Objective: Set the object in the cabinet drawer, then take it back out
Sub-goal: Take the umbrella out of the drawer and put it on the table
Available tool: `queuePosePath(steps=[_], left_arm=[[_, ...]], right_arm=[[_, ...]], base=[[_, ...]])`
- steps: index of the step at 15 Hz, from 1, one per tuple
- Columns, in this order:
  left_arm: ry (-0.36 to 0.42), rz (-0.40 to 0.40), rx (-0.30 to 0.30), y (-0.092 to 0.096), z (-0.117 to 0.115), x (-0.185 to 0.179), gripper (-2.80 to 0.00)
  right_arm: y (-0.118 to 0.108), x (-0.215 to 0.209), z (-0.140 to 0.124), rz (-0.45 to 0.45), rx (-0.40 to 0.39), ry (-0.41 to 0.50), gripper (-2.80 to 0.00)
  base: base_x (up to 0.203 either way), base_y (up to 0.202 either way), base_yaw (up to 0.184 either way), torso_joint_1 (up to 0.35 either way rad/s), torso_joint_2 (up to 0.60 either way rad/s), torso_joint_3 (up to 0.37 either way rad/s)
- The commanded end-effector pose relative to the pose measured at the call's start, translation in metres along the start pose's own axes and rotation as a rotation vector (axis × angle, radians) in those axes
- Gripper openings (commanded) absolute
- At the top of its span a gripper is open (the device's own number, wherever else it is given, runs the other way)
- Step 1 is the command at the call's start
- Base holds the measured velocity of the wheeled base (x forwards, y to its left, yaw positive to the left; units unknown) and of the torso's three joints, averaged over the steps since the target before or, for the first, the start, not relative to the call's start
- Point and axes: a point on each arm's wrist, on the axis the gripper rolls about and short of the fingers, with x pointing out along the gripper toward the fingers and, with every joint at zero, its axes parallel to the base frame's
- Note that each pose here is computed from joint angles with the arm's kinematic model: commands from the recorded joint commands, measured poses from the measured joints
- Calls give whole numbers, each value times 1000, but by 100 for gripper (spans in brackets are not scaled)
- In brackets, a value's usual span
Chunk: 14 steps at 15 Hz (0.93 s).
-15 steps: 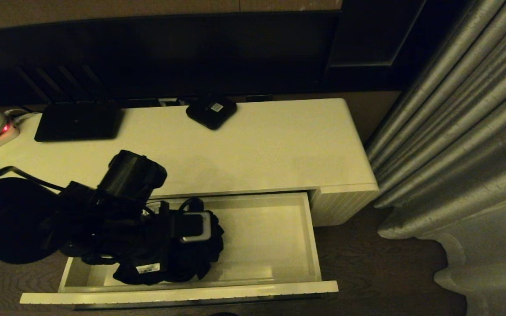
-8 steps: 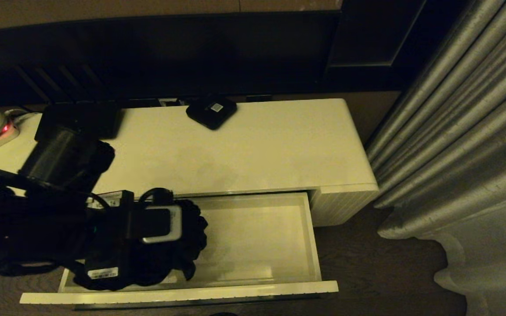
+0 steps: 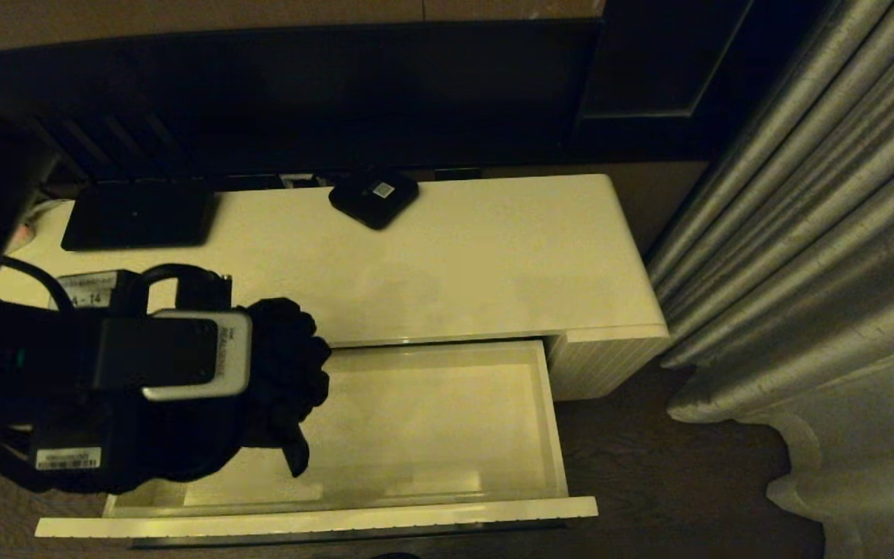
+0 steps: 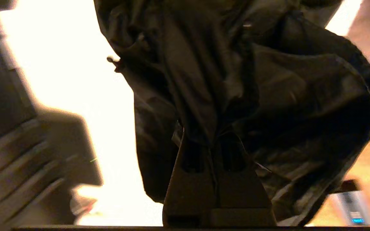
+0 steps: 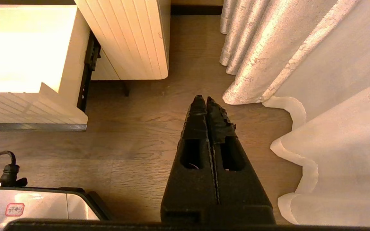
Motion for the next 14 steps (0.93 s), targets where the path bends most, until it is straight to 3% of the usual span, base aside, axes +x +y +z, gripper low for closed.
queuePosePath(steps=[1,7,14], left_arm=[[32,51,33,16,7,-1,-280],[137,70,104,43,31,39,-280],[167,167,41,67,66,123,-280]], right_arm=[[0,0,0,1,0,1,-280],[0,0,0,1,0,1,-280],[0,0,0,1,0,1,-280]], base=[[0,0,0,0,0,0],[0,0,0,0,0,0],[0,0,0,0,0,0]])
